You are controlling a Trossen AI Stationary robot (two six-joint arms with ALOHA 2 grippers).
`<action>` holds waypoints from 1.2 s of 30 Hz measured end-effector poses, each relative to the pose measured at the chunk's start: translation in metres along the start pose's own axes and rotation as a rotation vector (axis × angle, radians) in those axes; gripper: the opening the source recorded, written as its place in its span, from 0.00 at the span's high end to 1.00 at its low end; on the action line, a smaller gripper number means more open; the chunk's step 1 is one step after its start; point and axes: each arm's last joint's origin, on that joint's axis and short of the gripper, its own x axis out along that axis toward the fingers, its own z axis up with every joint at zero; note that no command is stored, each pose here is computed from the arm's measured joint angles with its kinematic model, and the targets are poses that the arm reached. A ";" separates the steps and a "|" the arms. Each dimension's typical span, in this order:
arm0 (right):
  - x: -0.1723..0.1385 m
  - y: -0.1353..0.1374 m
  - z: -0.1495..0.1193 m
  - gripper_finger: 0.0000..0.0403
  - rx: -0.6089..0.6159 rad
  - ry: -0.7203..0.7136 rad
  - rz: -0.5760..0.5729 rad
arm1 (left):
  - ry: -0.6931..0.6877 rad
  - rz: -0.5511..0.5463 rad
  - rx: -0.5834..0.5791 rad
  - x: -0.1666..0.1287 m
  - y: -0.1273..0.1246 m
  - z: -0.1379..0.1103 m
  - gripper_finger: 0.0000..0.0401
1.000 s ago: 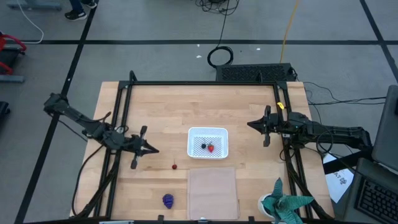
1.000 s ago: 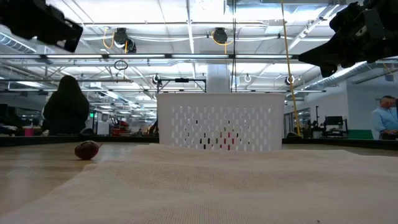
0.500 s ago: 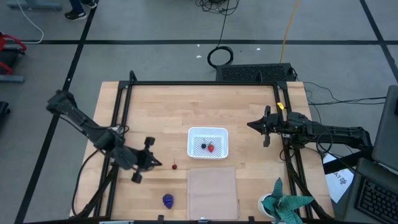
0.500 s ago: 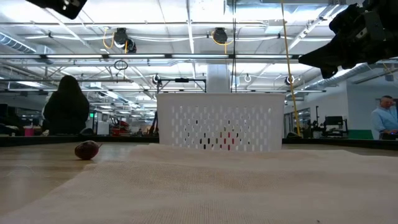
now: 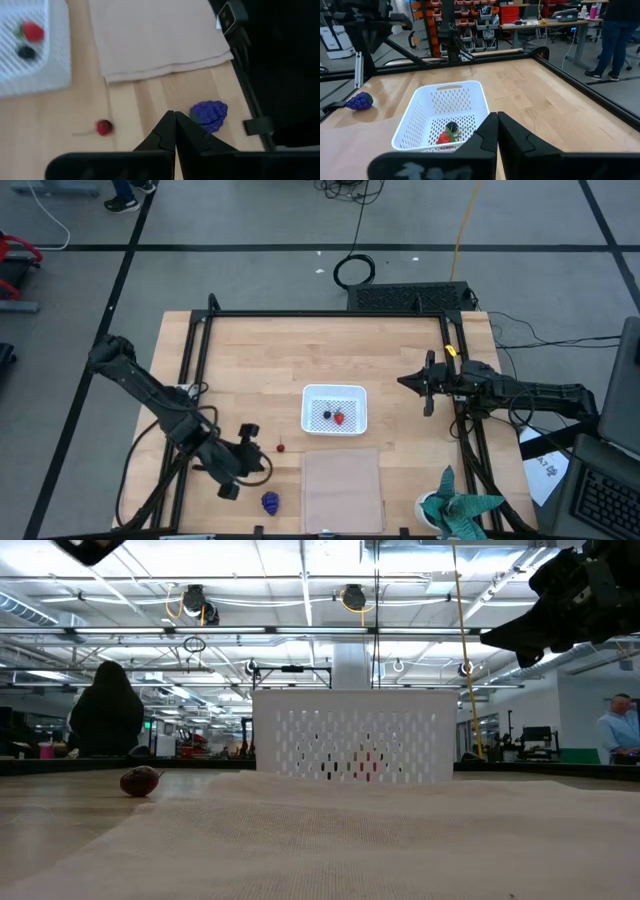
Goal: Pick and placing Produce into tupperware
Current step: Put the purple grapes into the white bin
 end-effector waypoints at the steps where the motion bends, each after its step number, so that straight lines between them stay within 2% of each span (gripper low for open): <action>1: 0.000 0.000 0.000 1.00 0.000 0.004 0.000 | 0.019 -0.001 -0.026 0.005 -0.001 -0.001 0.99; 7: 0.000 0.000 -0.001 1.00 0.000 0.014 0.000 | 0.121 -0.033 -0.164 0.031 -0.005 -0.005 0.98; 11: 0.000 0.000 -0.001 1.00 0.000 0.014 0.000 | 0.123 -0.038 -0.251 0.045 -0.008 -0.004 0.90; 14: 0.000 0.000 -0.002 1.00 0.000 0.019 -0.001 | 0.120 -0.079 -0.280 0.056 -0.014 -0.004 0.81; 20: 0.000 0.000 -0.003 1.00 -0.007 0.032 -0.001 | 0.056 -0.146 -0.186 0.071 -0.026 0.000 0.57; 25: 0.000 0.000 -0.003 1.00 -0.010 0.036 -0.002 | 0.067 -0.156 -0.241 0.070 -0.030 -0.002 0.36; 32: 0.000 0.000 -0.004 1.00 -0.004 0.046 -0.003 | 0.065 -0.129 -0.264 0.068 -0.037 -0.007 0.10; 36: 0.000 0.000 -0.006 1.00 -0.004 0.058 -0.004 | 0.065 -0.075 -0.263 0.068 -0.035 -0.009 0.01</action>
